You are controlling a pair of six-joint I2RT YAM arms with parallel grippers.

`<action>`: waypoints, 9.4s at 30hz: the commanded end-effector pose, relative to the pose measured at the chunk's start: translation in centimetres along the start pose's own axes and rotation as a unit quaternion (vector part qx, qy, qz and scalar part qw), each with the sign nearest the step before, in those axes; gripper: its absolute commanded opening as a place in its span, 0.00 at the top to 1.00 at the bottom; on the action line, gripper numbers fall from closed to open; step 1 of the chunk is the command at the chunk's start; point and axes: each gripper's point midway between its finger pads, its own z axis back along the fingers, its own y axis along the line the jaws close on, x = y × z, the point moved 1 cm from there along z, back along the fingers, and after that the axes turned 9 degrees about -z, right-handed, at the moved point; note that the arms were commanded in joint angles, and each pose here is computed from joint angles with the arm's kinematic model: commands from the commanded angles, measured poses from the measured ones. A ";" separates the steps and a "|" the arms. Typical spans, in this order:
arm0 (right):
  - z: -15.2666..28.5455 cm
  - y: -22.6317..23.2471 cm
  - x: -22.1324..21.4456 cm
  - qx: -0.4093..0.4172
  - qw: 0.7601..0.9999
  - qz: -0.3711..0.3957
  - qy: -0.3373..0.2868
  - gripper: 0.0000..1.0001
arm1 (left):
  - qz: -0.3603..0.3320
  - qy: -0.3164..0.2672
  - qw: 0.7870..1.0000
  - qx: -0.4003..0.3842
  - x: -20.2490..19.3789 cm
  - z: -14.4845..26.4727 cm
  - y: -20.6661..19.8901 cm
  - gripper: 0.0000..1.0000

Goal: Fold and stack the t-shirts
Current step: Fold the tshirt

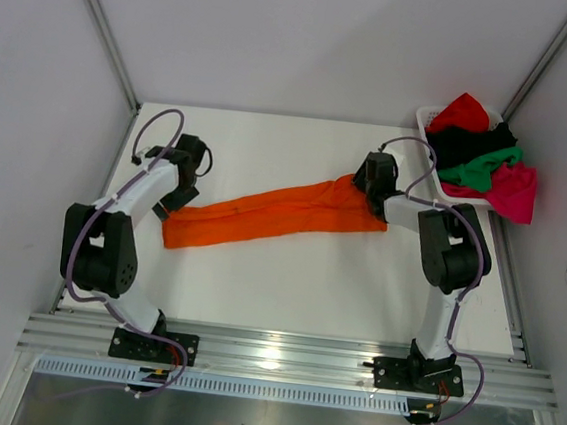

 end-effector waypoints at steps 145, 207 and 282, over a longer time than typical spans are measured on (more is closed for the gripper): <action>3.5 8.9 -6.3 -0.023 0.989 -0.058 0.133 0.59 | -0.153 0.037 0.986 -0.052 -7.9 1.6 -6.5 0.32; 6.6 7.7 -7.3 -0.066 0.985 -0.042 0.151 0.61 | -0.162 0.032 0.985 -0.047 -8.1 1.0 -6.6 0.32; 4.4 7.3 -7.7 -0.057 0.990 -0.004 0.126 1.00 | -0.163 0.029 0.985 -0.048 -8.0 1.0 -6.7 0.33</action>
